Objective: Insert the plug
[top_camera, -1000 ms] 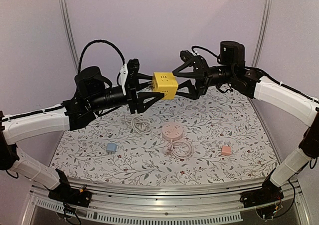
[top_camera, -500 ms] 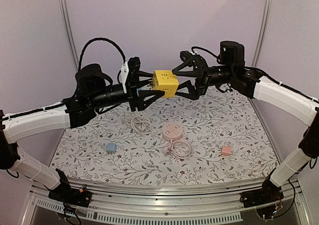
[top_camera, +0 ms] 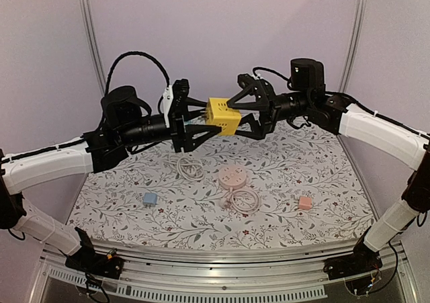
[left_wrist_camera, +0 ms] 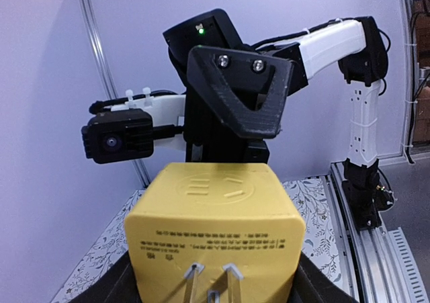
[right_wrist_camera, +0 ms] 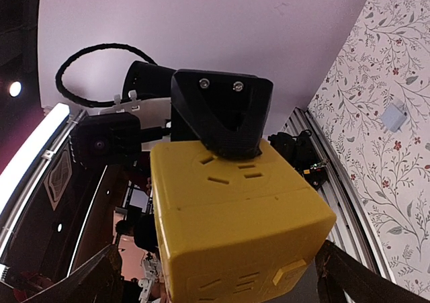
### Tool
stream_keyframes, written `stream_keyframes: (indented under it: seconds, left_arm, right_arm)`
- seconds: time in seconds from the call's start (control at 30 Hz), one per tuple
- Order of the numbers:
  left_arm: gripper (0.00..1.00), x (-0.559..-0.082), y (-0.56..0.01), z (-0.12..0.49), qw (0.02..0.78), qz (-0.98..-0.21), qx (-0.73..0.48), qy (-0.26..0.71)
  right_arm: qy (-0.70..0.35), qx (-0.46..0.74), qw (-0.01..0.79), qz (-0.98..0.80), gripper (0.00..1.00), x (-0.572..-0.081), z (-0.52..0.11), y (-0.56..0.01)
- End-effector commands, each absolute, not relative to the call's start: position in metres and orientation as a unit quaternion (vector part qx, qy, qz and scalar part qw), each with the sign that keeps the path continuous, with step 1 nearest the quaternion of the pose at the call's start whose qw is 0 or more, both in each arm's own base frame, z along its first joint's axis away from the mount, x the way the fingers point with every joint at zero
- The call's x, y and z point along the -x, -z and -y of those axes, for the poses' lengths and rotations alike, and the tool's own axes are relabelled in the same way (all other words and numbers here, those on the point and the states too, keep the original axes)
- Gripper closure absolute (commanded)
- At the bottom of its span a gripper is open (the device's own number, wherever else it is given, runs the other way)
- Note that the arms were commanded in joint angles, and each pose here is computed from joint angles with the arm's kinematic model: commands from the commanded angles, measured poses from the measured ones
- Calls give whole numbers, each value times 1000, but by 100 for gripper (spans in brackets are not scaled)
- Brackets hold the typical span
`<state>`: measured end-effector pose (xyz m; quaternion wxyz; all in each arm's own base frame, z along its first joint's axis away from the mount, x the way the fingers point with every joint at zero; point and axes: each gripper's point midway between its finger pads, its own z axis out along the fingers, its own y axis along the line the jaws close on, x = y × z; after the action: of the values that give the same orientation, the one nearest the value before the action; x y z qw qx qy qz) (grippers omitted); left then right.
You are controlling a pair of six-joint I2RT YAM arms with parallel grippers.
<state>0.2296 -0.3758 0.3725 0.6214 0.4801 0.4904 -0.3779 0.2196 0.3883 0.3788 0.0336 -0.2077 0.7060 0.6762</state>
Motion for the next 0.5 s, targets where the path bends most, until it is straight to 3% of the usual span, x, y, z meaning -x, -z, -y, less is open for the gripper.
stream_keyframes:
  seconds: [0.0, 0.47]
  left_arm:
    - [100, -222, -393, 372, 640, -469, -471, 384]
    - [100, -217, -410, 363, 657, -458, -458, 386]
  right_arm:
    - [-677, 209, 22, -705, 1, -220, -394, -371]
    - [-680, 210, 19, -702, 1, -220, -395, -374]
